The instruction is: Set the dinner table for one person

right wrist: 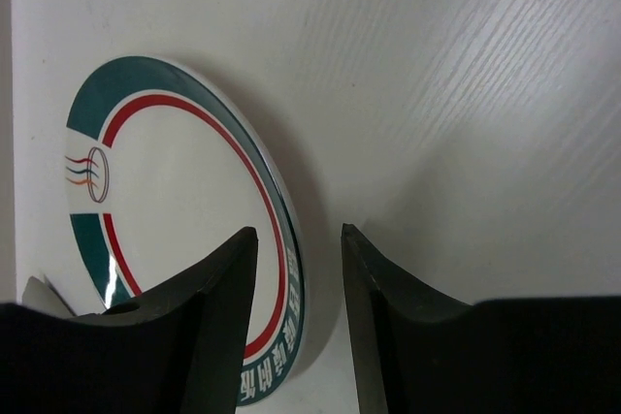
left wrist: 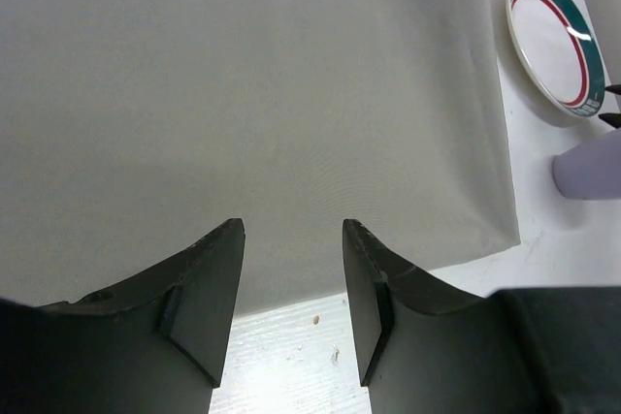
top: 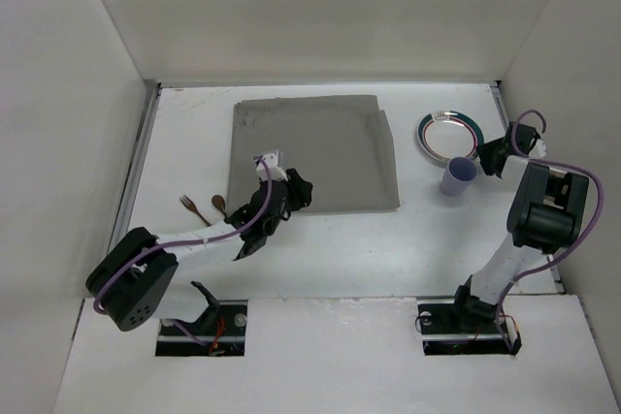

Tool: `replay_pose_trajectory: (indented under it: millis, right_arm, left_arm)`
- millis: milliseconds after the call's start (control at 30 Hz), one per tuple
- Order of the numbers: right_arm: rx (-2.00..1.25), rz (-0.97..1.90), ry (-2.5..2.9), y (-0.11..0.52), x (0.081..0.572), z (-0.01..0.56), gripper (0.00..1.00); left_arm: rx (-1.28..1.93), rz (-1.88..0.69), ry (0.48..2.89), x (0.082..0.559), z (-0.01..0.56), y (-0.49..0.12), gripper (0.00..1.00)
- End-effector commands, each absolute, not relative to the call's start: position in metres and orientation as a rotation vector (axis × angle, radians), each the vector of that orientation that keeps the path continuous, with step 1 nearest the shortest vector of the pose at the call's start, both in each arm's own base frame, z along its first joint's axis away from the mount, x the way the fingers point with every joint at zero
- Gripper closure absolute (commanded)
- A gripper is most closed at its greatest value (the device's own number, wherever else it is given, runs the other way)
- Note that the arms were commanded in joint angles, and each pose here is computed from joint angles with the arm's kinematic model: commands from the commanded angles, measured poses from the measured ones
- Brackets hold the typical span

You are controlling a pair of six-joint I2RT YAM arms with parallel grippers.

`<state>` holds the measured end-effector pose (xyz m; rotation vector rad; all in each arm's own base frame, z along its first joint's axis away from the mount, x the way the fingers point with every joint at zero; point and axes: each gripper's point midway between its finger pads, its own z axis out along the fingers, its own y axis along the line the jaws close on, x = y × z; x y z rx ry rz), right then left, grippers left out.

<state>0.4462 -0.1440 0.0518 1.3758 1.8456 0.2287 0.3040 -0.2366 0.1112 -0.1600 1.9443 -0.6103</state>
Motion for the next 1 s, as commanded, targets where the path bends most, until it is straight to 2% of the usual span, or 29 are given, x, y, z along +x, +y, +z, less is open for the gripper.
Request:
replay_pose_trajectory:
  millis: [0,200,333,633,800,967]
  right_arm:
    - [1.358,0.312,1.771,-0.143,0.464,0.071,0.55]
    - [1.41,0.272,1.779,-0.144,0.458,0.068,0.57]
    - [1.439,0.282,1.803,-0.145,0.46,0.064,0.65]
    - [1.492,0.291,1.842,-0.147,0.474,0.063,0.59]
    - [1.495,0.298,1.872,-0.145,0.475,0.063,0.59]
    - [1.509,0.247,1.899,-0.149,0.475,0.063,0.63]
  left_arm:
    - [-0.182,-0.664,1.885,0.31,0.127,-0.242,0.57]
    - [-0.209,-0.679,1.878,0.312,0.13,-0.237,0.57]
    - [-0.234,-0.677,1.866,0.314,0.132,-0.228,0.57]
    - [-0.298,-0.71,1.858,0.318,0.135,-0.214,0.57]
    - [-0.316,-0.702,1.862,0.321,0.131,-0.208,0.57]
    - [-0.326,-0.702,1.867,0.323,0.128,-0.207,0.57]
